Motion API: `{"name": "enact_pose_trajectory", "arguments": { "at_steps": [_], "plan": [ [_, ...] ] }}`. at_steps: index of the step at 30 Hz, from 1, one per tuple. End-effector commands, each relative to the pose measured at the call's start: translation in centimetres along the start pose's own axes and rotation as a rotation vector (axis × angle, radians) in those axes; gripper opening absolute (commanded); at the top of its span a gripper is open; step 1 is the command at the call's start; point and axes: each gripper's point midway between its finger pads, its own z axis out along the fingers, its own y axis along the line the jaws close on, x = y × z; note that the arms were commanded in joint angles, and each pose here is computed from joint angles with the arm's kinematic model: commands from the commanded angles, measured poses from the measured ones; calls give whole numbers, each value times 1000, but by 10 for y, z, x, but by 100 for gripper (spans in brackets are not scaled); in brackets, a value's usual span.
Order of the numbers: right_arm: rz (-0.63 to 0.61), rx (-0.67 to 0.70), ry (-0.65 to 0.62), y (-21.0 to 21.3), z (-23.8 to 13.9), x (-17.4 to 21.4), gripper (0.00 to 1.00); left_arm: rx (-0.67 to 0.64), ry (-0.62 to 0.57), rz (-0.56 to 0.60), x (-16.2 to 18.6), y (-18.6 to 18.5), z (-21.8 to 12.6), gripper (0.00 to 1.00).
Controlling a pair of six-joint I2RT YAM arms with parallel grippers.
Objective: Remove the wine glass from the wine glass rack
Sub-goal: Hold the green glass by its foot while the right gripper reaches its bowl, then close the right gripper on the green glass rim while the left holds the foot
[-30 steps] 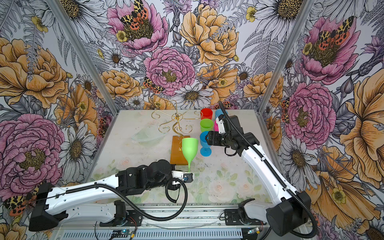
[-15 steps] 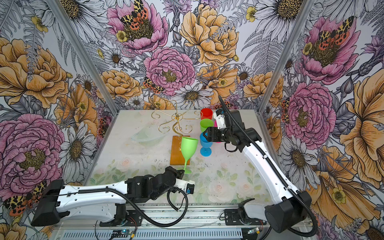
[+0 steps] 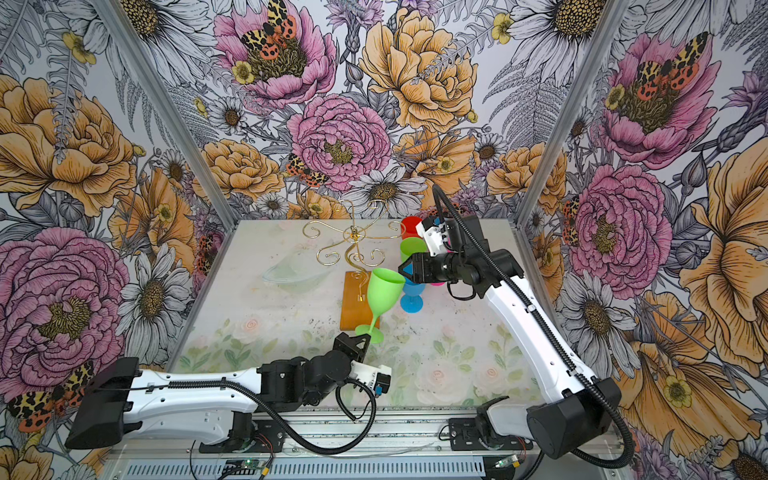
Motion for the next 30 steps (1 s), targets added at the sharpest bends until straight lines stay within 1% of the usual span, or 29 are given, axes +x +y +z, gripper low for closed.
{"name": "enact_pose_trajectory", "arguments": {
  "at_steps": [1, 7, 12, 17, 27, 30],
  "plan": [
    [-7, -41, 18, 7, -2, -1, 52, -77, 33, 51, 3, 9, 2, 0],
    [-5, -56, 61, 7, 4, 7, 49, -124, 46, 83, 3, 14, 3, 0],
    [-8, -57, 79, 6, 5, 12, 48, -139, 61, 101, 4, 14, 5, 0],
    [-11, -60, 90, 6, 6, 15, 44, -173, 68, 115, 4, 19, 6, 0],
    [-18, -69, 101, 7, 3, 22, 22, -243, 92, 197, 5, 18, 10, 0],
    [-24, -71, 98, 9, 1, 22, 15, -245, 98, 204, 5, 18, 11, 0]
  ]
}}
